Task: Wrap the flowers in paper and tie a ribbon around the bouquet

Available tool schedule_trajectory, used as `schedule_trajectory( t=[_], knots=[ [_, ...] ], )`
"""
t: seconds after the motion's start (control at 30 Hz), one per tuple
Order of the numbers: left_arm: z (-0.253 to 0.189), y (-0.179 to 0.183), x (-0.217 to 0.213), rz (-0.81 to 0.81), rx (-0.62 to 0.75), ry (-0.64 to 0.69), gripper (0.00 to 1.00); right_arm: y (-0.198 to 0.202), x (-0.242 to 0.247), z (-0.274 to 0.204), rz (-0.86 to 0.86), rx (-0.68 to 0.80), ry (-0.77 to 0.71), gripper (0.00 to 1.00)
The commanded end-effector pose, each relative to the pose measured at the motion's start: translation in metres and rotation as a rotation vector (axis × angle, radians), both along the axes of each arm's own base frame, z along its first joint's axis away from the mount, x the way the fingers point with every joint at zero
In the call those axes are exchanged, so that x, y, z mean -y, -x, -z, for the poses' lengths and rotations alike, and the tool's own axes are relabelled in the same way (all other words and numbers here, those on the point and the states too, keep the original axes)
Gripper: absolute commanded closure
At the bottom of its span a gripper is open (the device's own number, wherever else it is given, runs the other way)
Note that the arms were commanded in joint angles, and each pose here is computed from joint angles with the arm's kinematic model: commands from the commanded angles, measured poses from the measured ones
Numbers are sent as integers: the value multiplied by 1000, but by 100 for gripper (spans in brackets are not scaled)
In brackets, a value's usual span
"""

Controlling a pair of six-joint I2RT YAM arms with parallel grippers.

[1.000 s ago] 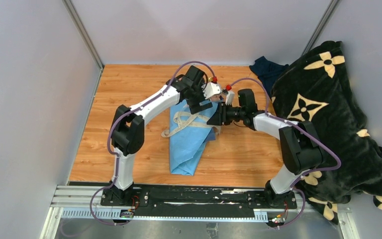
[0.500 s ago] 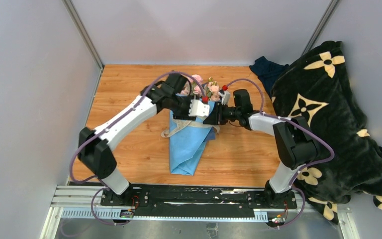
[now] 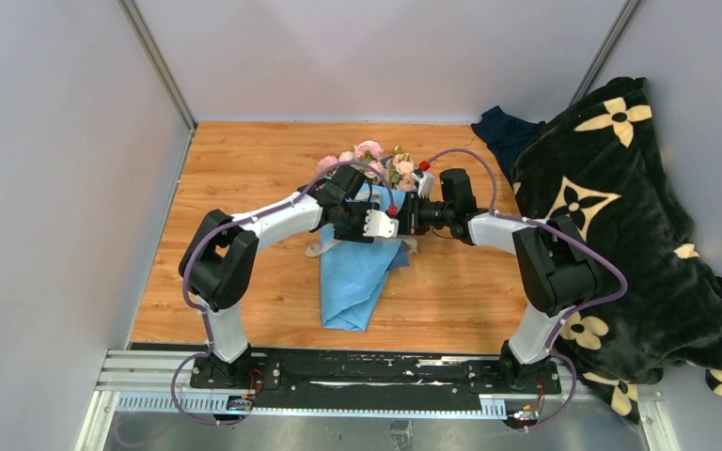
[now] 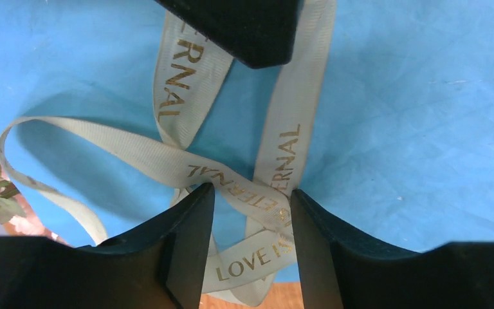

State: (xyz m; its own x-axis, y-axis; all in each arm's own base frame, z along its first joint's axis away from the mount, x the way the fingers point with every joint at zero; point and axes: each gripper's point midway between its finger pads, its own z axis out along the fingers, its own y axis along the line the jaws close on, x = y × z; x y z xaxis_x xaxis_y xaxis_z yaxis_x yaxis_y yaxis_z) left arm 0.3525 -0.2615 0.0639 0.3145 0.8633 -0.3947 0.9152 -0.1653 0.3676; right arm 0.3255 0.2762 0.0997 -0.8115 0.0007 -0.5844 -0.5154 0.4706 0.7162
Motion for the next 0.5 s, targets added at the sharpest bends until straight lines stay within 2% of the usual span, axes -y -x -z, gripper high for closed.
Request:
schedule_trajectory(
  t=[0.0, 0.1, 0.2, 0.23, 0.3, 0.33, 0.47],
  knots=[
    [19, -6, -2, -32, 24, -2, 49, -2, -6, -4, -14, 16, -12, 78],
    [24, -7, -7, -45, 52, -12, 53, -2, -6, -8, -16, 25, -18, 78],
    [22, -6, -11, -50, 76, -9, 63, -2, -5, -14, -13, 33, -27, 78],
    [21, -5, -11, -49, 83, -4, 68, -1, -4, -17, -13, 37, -32, 78],
    [18, -4, -12, -53, 88, -1, 87, 0, -4, -23, -13, 47, -40, 78],
    [16, -4, -13, -63, 94, 4, 100, 2, -4, -26, -15, 51, -46, 78],
    [-16, 1, -6, -123, 49, 83, 100, 10, -4, -40, -30, 76, -74, 79]
  ],
)
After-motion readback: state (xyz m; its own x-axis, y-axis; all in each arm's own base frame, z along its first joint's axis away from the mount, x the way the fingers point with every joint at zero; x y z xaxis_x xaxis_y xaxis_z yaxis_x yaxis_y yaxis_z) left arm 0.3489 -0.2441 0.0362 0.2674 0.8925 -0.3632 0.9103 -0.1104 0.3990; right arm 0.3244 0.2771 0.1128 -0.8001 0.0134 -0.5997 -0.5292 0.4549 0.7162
